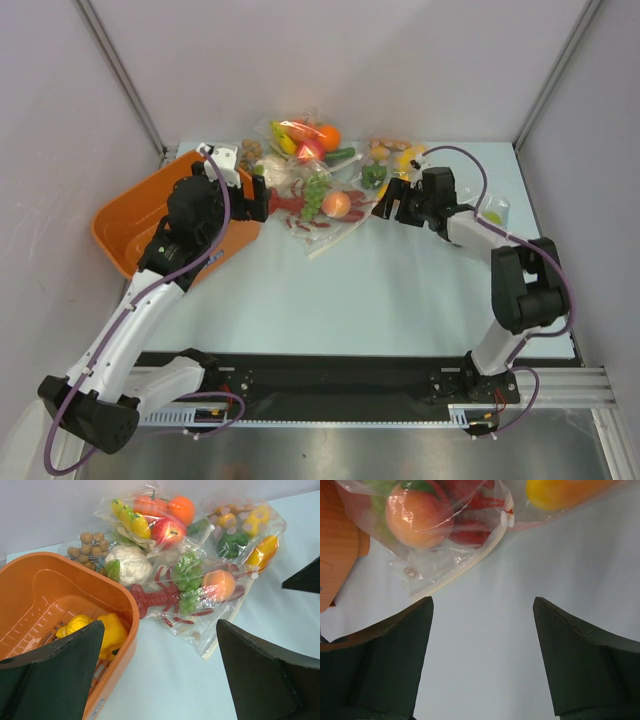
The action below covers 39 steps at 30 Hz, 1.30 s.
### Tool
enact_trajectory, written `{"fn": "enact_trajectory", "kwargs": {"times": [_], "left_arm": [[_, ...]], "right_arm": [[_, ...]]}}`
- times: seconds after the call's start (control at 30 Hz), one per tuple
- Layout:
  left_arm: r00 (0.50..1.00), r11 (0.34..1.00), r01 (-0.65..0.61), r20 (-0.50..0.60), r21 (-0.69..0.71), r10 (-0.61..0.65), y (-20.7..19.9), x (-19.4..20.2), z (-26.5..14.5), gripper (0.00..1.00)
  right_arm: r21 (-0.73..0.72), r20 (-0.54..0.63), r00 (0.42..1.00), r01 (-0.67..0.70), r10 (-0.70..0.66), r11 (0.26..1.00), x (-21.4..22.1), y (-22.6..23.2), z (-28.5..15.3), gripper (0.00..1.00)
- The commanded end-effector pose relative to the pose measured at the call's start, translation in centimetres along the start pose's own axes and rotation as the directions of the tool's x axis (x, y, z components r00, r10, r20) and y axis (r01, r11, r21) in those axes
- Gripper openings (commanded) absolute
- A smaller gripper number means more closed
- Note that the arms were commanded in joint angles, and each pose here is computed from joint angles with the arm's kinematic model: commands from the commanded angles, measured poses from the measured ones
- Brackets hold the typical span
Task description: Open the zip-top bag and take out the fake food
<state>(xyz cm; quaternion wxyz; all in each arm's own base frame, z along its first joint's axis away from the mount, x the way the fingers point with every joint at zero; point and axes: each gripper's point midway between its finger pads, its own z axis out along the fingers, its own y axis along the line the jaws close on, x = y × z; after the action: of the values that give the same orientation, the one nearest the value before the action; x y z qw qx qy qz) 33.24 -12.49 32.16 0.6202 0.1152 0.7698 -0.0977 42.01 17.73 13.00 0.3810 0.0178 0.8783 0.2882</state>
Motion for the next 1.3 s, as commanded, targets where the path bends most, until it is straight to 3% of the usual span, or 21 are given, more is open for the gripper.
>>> {"fn": "enact_trajectory", "kwargs": {"times": [0.0, 0.37, 0.67, 0.87, 1.0, 1.03, 1.07, 1.1, 1.17, 1.27], "left_arm": [[0.998, 0.999, 0.008, 0.057, 0.031, -0.01, -0.6, -1.3, -0.5, 1.0], [0.998, 0.999, 0.007, 0.056, 0.049, -0.01, -0.9, -1.4, -0.5, 1.0], [0.998, 0.999, 0.005, 0.056, 0.052, -0.008, -1.0, -1.4, -0.5, 1.0], [0.998, 0.998, 0.007, 0.057, 0.055, -0.01, -1.0, -1.4, -0.6, 1.0], [0.998, 0.998, 0.007, 0.059, 0.058, -0.01, -1.1, -1.4, -0.5, 1.0], [0.998, 0.998, 0.007, 0.056, 0.06, -0.01, -1.1, -1.3, -0.5, 1.0], [0.998, 0.998, 0.008, 0.057, 0.06, -0.012, -1.1, -1.4, -0.5, 1.0], [0.998, 0.998, 0.006, 0.057, 0.063, -0.01, -1.2, -1.4, -0.5, 1.0], [0.998, 0.998, 0.008, 0.057, 0.069, -0.011, -1.3, -1.4, -0.5, 1.0], [0.998, 0.997, 0.005, 0.058, 0.081, -0.01, -1.5, -1.3, -0.6, 1.0]], "right_arm": [[-0.088, 0.093, 0.996, -0.006, 0.014, 0.996, -2.9, 1.9, 2.0, 0.84], [-0.127, 0.06, 0.998, -0.023, 0.031, 0.992, -0.9, 1.3, 7.5, 0.72], [-0.11, 0.044, 0.999, -0.026, 0.031, 0.994, 0.2, 1.5, 9.5, 0.58], [-0.114, 0.039, 0.999, -0.029, 0.034, 0.993, 1.3, 2.0, 10.6, 0.55], [-0.139, 0.063, 0.997, -0.027, 0.036, 0.99, 1.4, 2.3, 10.8, 0.37], [-0.152, 0.084, 0.996, -0.018, 0.031, 0.988, 0.9, 2.5, 10.8, 0.29], [-0.158, 0.094, 0.995, -0.015, 0.03, 0.987, 0.8, 2.6, 10.7, 0.13], [-0.169, 0.116, 0.993, -0.004, 0.024, 0.986, 0.3, 2.7, 10.6, 0.08], [-0.184, 0.143, 0.99, 0.023, 0.004, 0.983, -0.3, 3.1, 10.3, 0.01], [-0.234, 0.193, 0.98, 0.088, -0.042, 0.968, -1.8, 4.7, 9.1, 0.0]]}}
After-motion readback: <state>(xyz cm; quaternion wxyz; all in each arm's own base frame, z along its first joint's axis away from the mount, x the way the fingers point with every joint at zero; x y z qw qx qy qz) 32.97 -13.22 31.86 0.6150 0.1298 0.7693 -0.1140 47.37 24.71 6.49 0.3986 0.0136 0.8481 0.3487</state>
